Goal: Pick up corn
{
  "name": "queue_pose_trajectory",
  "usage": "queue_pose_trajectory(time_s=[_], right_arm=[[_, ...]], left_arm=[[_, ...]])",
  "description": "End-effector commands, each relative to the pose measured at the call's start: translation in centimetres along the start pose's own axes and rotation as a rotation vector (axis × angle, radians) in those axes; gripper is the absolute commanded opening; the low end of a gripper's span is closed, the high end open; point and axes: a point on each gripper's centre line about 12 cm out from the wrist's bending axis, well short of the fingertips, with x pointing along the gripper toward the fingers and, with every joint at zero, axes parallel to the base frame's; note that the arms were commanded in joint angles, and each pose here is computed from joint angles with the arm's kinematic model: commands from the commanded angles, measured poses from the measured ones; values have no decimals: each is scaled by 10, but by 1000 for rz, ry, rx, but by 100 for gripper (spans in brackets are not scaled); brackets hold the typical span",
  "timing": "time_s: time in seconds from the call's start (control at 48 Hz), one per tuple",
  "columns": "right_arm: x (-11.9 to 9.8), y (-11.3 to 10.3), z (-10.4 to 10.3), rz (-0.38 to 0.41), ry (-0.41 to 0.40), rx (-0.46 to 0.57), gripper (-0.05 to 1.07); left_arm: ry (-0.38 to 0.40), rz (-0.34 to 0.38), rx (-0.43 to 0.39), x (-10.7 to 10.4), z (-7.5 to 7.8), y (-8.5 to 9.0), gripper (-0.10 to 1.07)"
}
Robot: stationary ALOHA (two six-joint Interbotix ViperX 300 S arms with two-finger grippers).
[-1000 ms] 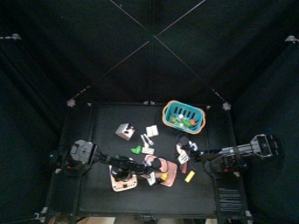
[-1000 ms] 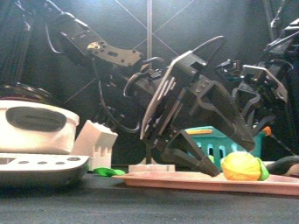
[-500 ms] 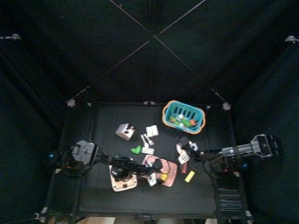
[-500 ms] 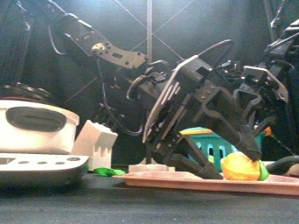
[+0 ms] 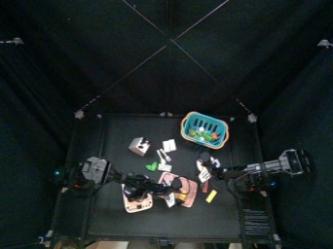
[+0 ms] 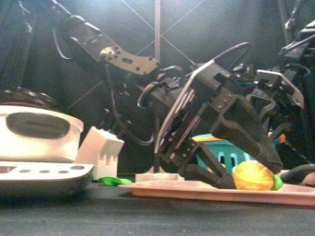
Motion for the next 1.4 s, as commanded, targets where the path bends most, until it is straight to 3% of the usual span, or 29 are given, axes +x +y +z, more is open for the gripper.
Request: queue_pose_trajectory(time_s=[0.0,0.688,1.083,1.375], right_arm=[[-2,2,3,10,-9,9,101],[-2,1,2,8,-7,8,101],[-2,2,3,9,-8,8,101],[-2,2,3,11,-8,8,101]], left_arm=[[21,-4,19,-2,2,-4,96],[85,9,51,-1,-2,-3,95],[91,7,51,-5,-1,-4,64],[34,-23,88,-29,21,-16,62]])
